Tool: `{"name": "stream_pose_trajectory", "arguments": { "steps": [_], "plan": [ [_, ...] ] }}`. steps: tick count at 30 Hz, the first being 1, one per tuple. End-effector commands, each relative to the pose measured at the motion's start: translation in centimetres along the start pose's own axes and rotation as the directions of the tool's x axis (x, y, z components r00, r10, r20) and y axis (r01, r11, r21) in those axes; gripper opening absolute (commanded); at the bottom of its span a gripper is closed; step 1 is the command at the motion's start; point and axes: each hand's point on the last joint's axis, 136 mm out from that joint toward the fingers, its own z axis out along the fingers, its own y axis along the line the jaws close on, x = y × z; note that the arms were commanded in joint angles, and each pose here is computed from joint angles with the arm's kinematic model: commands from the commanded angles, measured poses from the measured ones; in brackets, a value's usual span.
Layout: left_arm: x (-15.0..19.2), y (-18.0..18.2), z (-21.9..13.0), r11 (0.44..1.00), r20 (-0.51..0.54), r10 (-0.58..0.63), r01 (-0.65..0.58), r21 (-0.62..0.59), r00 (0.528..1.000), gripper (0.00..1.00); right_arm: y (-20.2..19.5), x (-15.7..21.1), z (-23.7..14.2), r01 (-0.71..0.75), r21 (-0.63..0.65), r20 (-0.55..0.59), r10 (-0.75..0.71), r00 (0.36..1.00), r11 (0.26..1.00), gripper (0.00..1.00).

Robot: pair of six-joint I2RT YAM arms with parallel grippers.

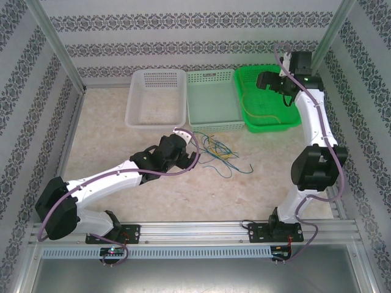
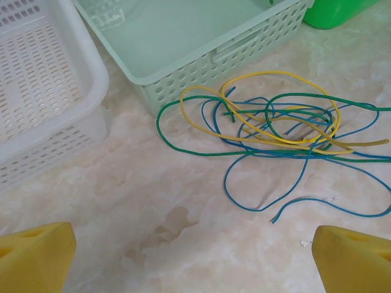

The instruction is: Untangle the cables

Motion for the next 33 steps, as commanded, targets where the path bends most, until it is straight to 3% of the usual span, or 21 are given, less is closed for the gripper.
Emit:
{"name": "stream_pose_trajectory", "arguments": {
  "steps": [1,4,8,13,19,26,33],
  "plan": [
    [-1.1,0.1,0.2,0.999,0.007,-0.041,0.041,0.008,0.999,1.00,-2.2,2.4,3.7,0.000,0.081,-0.091,0.008,0.996,0.997,0.97],
    [-1.0,0.1,0.1,0.999,-0.001,-0.041,0.041,0.007,0.999,1.00,-2.0,4.6,4.9,-0.021,0.057,-0.163,0.030,0.986,0.998,0.95],
    [-0.6,0.5,0.2,0.999,-0.008,-0.037,0.037,-0.011,0.999,1.00,-1.2,5.7,5.7,-0.034,0.001,-0.148,0.034,0.988,0.999,0.93],
    [-0.6,0.2,0.6,0.999,-0.015,-0.042,0.042,-0.004,0.999,1.00,-1.1,8.1,8.2,-0.091,-0.022,-0.246,0.083,0.966,0.996,0.90],
    [-0.4,0.4,0.6,0.999,-0.027,-0.034,0.033,-0.018,0.999,1.00,-1.1,8.9,9.8,-0.136,-0.027,-0.267,0.124,0.956,0.990,0.88],
    [0.5,0.3,1.2,0.999,-0.051,-0.052,0.051,-0.018,0.997,1.00,2.5,9.4,5.7,-0.038,-0.107,-0.186,0.018,0.982,0.994,0.87],
    [0.8,-0.4,2.3,0.999,-0.078,-0.052,0.053,0.007,0.996,1.00,6.3,16.9,1.9,0.009,-0.162,-0.236,-0.048,0.971,0.987,0.84]
  ]
}}
